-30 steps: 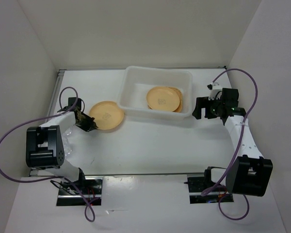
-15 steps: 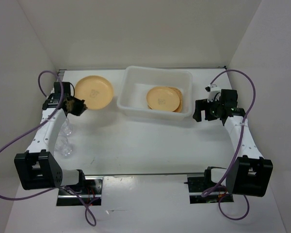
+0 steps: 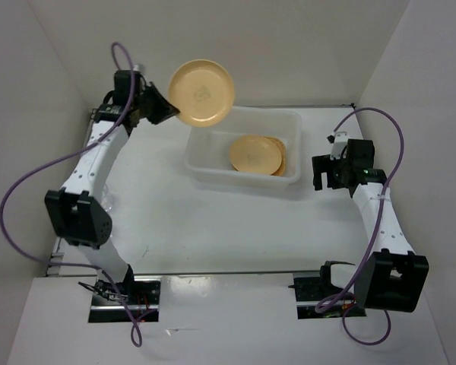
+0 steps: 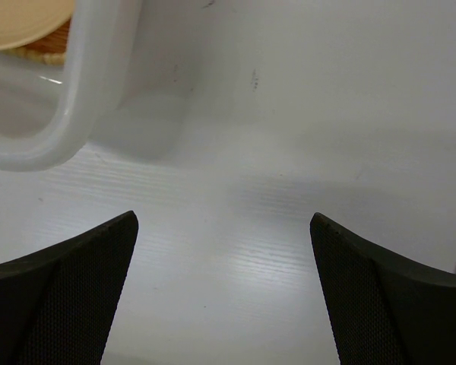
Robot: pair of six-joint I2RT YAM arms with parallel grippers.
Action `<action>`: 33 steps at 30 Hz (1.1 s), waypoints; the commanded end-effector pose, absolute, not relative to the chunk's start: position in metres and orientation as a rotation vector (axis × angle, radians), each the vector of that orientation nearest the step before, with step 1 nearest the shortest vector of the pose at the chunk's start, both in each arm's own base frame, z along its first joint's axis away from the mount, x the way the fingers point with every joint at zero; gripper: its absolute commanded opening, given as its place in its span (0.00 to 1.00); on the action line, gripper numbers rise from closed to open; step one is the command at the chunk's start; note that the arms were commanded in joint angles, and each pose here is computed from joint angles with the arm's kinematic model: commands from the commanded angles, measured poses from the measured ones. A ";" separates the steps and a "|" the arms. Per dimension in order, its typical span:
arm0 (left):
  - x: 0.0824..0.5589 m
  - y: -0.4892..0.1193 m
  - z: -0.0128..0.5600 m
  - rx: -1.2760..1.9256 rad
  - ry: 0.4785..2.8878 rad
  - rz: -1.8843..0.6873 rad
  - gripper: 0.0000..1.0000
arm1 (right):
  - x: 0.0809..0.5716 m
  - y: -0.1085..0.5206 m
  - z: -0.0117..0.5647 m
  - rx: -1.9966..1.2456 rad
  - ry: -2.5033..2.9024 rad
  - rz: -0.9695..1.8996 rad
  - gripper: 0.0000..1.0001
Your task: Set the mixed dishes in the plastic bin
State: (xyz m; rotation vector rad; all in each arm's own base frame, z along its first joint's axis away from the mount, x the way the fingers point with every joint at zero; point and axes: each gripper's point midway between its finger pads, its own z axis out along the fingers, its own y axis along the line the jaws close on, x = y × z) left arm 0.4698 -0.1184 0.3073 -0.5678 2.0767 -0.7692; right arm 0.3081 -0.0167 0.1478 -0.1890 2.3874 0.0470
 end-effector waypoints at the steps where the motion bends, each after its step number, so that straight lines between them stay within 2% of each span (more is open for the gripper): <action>1: 0.474 -0.173 0.282 -0.242 2.232 -0.831 0.00 | 0.311 -0.036 0.181 -0.102 2.314 -0.102 0.98; 2: 0.471 -0.194 0.277 -0.181 2.254 -0.831 0.00 | 0.309 -0.038 0.178 -0.096 2.324 -0.112 0.96; 8: 0.474 -0.254 0.213 -0.019 2.425 -0.839 0.00 | 0.298 -0.079 0.186 0.139 2.308 -0.373 0.96; 13: 0.473 -0.273 0.183 0.019 2.532 -0.731 0.00 | 0.299 -0.081 0.190 0.161 2.287 -0.383 0.96; 23: 0.485 -0.293 0.128 0.009 2.672 -0.623 0.14 | 0.299 -0.081 0.188 0.161 2.287 -0.383 0.96; 25: 0.492 -0.297 0.145 0.015 2.638 -0.608 0.14 | 0.300 -0.077 0.188 0.145 2.288 -0.368 0.96; 26: 0.486 -0.295 0.115 0.003 2.726 -0.569 0.16 | 0.300 -0.077 0.188 0.145 2.288 -0.368 0.96; 27: 0.501 -0.302 0.156 0.022 2.590 -0.628 0.16 | 0.300 -0.077 0.188 0.145 2.288 -0.368 0.96; 28: 0.500 -0.304 0.158 0.011 2.580 -0.658 0.17 | 0.300 -0.077 0.188 0.145 2.288 -0.368 0.96; 30: 0.496 -0.302 0.118 -0.020 2.691 -0.646 0.17 | 0.300 -0.077 0.188 0.145 2.288 -0.368 0.96; 33: 0.492 -0.304 0.108 -0.015 2.705 -0.608 0.22 | 0.301 -0.074 0.188 0.135 2.288 -0.363 0.96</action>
